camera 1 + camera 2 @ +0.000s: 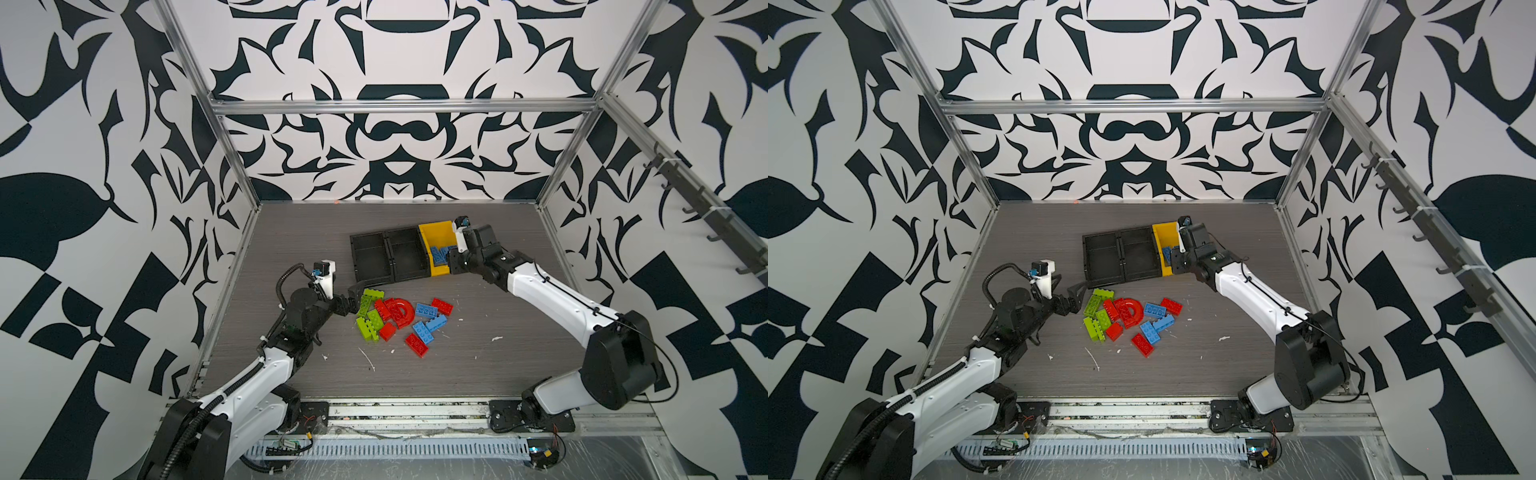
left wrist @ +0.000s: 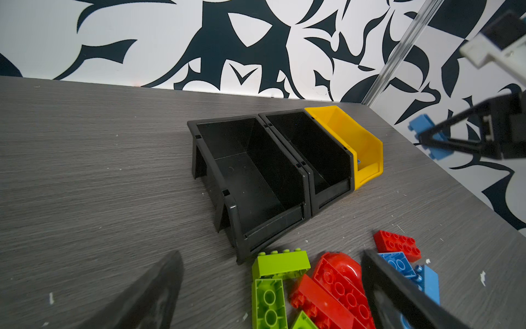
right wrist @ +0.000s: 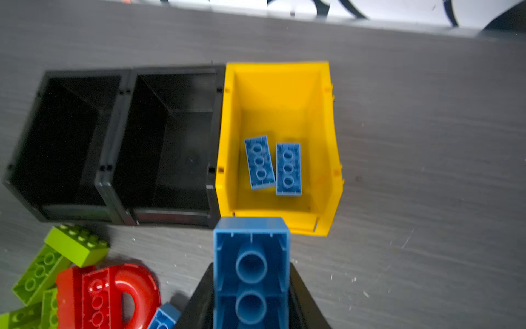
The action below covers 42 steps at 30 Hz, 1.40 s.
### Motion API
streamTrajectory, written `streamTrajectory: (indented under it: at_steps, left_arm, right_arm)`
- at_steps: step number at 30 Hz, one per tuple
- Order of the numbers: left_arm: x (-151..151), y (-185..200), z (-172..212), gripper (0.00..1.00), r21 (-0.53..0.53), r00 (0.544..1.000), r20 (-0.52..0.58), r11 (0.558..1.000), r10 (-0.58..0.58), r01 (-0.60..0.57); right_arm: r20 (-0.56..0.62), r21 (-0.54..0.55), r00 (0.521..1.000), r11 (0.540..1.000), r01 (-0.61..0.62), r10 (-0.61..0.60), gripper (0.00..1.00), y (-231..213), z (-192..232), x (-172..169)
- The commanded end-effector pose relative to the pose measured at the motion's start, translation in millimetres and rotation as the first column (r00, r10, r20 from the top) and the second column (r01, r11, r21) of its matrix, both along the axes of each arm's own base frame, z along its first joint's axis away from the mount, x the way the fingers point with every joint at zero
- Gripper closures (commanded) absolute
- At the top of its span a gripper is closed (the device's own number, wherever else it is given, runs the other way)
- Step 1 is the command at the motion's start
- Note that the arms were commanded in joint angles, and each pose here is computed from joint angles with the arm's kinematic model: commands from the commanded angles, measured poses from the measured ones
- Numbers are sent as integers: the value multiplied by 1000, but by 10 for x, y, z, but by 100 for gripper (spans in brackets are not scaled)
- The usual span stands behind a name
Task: Sort the legos into containers by color
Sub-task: 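Carry the blue brick with the right gripper into the yellow bin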
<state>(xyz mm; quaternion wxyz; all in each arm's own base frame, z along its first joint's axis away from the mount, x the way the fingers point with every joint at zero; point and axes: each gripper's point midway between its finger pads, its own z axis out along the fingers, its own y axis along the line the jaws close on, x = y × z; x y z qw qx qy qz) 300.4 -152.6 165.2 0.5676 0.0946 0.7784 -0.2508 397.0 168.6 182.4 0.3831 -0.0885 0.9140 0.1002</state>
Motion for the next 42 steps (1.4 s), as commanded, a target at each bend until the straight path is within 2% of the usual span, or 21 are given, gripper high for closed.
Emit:
streamTrajectory:
  at_steps: [1, 8, 13, 15, 22, 28, 33, 42]
  left_arm:
    - [20, -12, 51, 0, -4, 1000, 14, 1000, -1, 1]
    - [17, 17, 54, 0, 1, 1000, 21, 1000, 13, -13]
    - [19, 23, 57, 0, 3, 1000, 23, 1000, 16, -16]
    - [20, 20, 49, 0, 4, 1000, 20, 1000, 14, -15]
    - [37, 3, 25, 0, 5, 1000, 11, 1000, 10, -10]
    - [36, -3, 22, 0, 4, 1000, 11, 1000, 6, -6]
    - [32, -25, 20, 0, 1, 1000, 8, 1000, -5, 5]
    - [28, -22, 40, 0, 0, 1000, 15, 1000, -4, 4]
  right_arm:
    - [11, 5, 999, 999, -37, 36, 64, 34, 73, 225]
    - [-28, -13, 999, 1000, -24, 24, 64, 13, -119, 750]
    - [-93, -153, 996, 988, 4, -19, 64, -107, -356, 987]
    - [-106, -214, 994, 977, 9, -32, 64, -152, -436, 1024]
    - [-134, -272, 991, 962, -14, -24, 63, -171, -643, 1112]
    - [-133, -356, 989, 934, 15, -67, 63, -309, -748, 1152]
    - [-155, -368, 986, 930, 7, -69, 61, -313, -854, 1144]
    - [-144, -333, 988, 943, -4, -47, 47, -181, -740, 1101]
